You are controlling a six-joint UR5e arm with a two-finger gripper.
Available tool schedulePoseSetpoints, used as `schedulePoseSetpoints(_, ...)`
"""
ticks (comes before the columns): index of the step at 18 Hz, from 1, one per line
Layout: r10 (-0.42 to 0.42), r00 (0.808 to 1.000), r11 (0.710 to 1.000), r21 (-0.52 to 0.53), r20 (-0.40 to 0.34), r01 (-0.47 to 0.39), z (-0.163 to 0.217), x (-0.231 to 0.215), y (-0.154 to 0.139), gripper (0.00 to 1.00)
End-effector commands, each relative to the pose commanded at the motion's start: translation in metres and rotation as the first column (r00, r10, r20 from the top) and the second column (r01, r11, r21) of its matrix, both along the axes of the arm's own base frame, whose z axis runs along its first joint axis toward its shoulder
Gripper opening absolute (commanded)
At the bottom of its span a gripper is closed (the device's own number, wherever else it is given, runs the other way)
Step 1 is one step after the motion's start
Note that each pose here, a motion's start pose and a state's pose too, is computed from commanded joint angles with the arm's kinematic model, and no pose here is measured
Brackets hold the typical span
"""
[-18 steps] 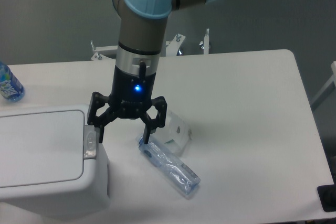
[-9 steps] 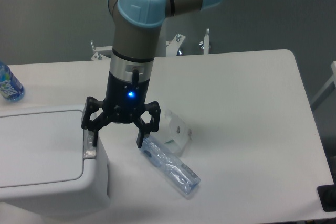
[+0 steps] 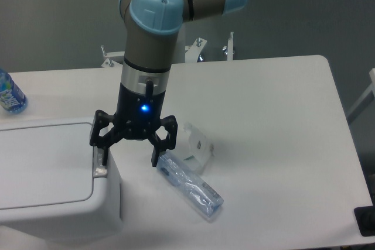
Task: Open the trash can
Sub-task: 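Press the gripper fingertip on the lid tab to flip the lid open, then lift the gripper up away from the opened trash can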
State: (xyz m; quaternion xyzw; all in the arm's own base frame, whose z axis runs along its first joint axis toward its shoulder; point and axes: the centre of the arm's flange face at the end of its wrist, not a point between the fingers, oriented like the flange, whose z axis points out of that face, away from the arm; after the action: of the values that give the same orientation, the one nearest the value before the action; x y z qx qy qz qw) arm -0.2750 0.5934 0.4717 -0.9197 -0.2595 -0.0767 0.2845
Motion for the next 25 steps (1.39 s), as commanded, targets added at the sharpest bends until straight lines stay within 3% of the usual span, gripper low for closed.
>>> schedulePoseSetpoints(15, 0.000, 1.000, 1.000, 0.011, -0.009, 0.000, 0.006, -0.002, 0.002, 1.00)
schedulePoseSetpoints(19, 0.022, 0.996, 0.997, 0.081, -0.088, -0.015, 0.060, -0.020, -0.001, 1.00)
schedulePoseSetpoints(21, 0.065, 0.989, 0.995, 0.089, -0.129, -0.054, 0.075, -0.050, -0.019, 1.00)
schedulePoseSetpoints(25, 0.066, 0.960, 0.998, 0.028, -0.273, -0.061, 0.094, -0.085, -0.063, 1.00)
